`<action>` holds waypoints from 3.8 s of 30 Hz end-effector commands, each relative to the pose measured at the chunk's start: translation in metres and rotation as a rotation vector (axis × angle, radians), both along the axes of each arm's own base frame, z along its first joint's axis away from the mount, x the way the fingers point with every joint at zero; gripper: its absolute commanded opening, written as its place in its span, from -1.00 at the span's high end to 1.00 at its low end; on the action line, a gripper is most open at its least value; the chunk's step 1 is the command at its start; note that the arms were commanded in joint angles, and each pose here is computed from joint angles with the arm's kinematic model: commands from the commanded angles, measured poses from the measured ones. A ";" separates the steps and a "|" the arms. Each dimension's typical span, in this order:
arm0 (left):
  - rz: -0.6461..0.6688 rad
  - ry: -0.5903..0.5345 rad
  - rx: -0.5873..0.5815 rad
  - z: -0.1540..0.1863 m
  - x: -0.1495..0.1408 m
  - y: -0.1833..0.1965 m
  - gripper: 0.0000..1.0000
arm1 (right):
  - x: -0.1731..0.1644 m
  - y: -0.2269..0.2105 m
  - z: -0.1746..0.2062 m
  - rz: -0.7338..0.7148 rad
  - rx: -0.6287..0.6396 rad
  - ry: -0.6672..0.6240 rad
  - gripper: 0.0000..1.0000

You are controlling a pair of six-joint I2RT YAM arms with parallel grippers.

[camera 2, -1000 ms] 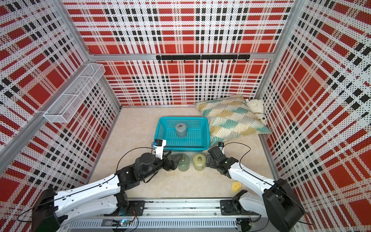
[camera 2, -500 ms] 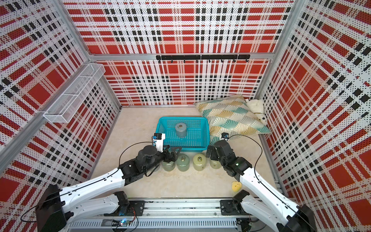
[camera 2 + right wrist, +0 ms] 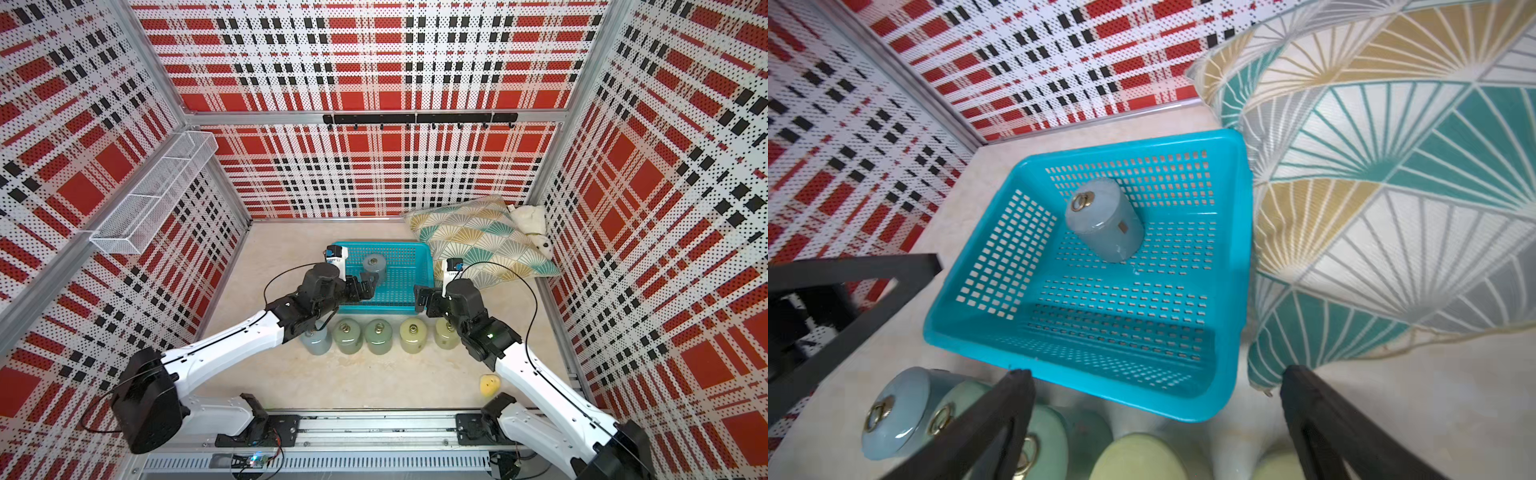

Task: Take the tea canister out of the basket
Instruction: Place the tea canister at the center of the board, then pick up the tea canister from the basket.

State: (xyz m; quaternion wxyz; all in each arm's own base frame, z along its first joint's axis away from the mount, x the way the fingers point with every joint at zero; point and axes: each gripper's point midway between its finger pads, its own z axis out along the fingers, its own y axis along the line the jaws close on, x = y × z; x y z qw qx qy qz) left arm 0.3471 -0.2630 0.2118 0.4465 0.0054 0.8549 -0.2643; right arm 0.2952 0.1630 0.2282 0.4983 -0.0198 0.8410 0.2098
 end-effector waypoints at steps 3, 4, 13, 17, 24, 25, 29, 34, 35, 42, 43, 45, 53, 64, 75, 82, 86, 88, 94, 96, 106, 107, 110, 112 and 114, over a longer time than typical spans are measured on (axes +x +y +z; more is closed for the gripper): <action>0.020 0.085 0.106 -0.029 0.028 0.001 -0.93 | -0.004 0.011 0.009 0.080 0.041 -0.070 -1.00; 0.022 0.098 0.117 -0.034 0.033 0.000 -0.92 | -0.006 0.012 0.008 0.085 0.047 -0.069 -1.00; 0.039 0.163 0.219 -0.061 0.074 -0.010 -0.89 | -0.020 0.014 0.013 0.128 0.096 -0.066 -1.00; 0.062 0.199 0.270 -0.079 0.088 -0.006 -0.88 | -0.024 0.020 0.011 0.167 0.112 -0.058 -1.00; 0.084 0.225 0.317 -0.094 0.106 -0.004 -0.89 | -0.024 0.025 0.006 0.189 0.115 -0.036 -1.00; 0.080 0.227 0.323 -0.097 0.107 -0.005 -0.90 | -0.024 0.026 0.006 0.191 0.117 -0.036 -1.00; 0.071 0.237 0.359 -0.111 0.116 -0.009 -0.91 | -0.024 0.026 0.006 0.188 0.117 -0.037 -1.00; 0.059 0.244 0.387 -0.123 0.126 -0.015 -0.91 | -0.022 0.025 0.001 0.180 0.105 -0.029 -1.00; 0.058 0.245 0.389 -0.124 0.128 -0.016 -0.91 | -0.021 0.025 0.000 0.179 0.103 -0.025 -1.00; 0.063 0.251 0.439 -0.135 0.141 -0.019 -0.88 | -0.020 0.028 -0.004 0.185 0.101 -0.011 -1.00; 0.066 0.252 0.448 -0.137 0.142 -0.018 -0.88 | -0.020 0.028 -0.005 0.185 0.100 -0.008 -1.00; 0.066 0.257 0.458 -0.141 0.143 -0.018 -0.87 | -0.020 0.027 -0.005 0.182 0.099 -0.009 -1.00; 0.067 0.278 0.489 -0.156 0.145 -0.016 -0.86 | -0.019 0.029 -0.007 0.190 0.098 -0.001 -1.00; 0.069 0.260 0.482 -0.144 0.146 -0.020 -0.52 | -0.018 0.030 -0.010 0.189 0.096 0.008 -1.00; 0.058 0.209 0.445 -0.100 0.129 -0.033 -0.51 | -0.018 0.034 -0.013 0.205 0.095 0.022 -1.00; 0.054 0.184 0.381 -0.061 0.110 -0.030 -0.51 | -0.024 0.054 -0.018 0.276 0.077 0.038 -1.00; 0.058 0.172 0.354 -0.041 0.095 -0.020 -0.51 | -0.029 0.067 -0.023 0.319 0.056 0.047 -1.00; 0.068 0.169 0.342 -0.033 0.085 -0.011 -0.51 | -0.031 0.075 -0.026 0.344 0.050 0.054 -1.00; 0.120 0.156 0.312 -0.011 0.062 0.027 -0.51 | -0.039 0.090 -0.028 0.400 0.045 0.059 -1.00; 0.148 0.148 0.308 -0.001 0.055 0.044 -0.50 | -0.041 0.094 -0.028 0.415 0.044 0.058 -1.00; 0.301 0.159 0.269 0.021 0.015 0.135 -0.49 | -0.060 0.126 -0.030 0.512 -0.006 0.035 -1.00; 0.318 0.167 0.264 0.020 0.010 0.145 -0.50 | -0.063 0.130 -0.030 0.525 -0.004 0.036 -1.00; 0.373 0.189 0.262 0.017 0.001 0.173 -0.49 | -0.068 0.138 -0.032 0.550 -0.012 0.039 -1.00; 0.414 0.199 0.270 0.015 -0.006 0.192 -0.49 | -0.071 0.141 -0.033 0.560 -0.016 0.041 -1.00; 0.460 0.216 0.275 0.010 -0.012 0.212 -0.49 | -0.072 0.143 -0.033 0.566 -0.016 0.042 -1.00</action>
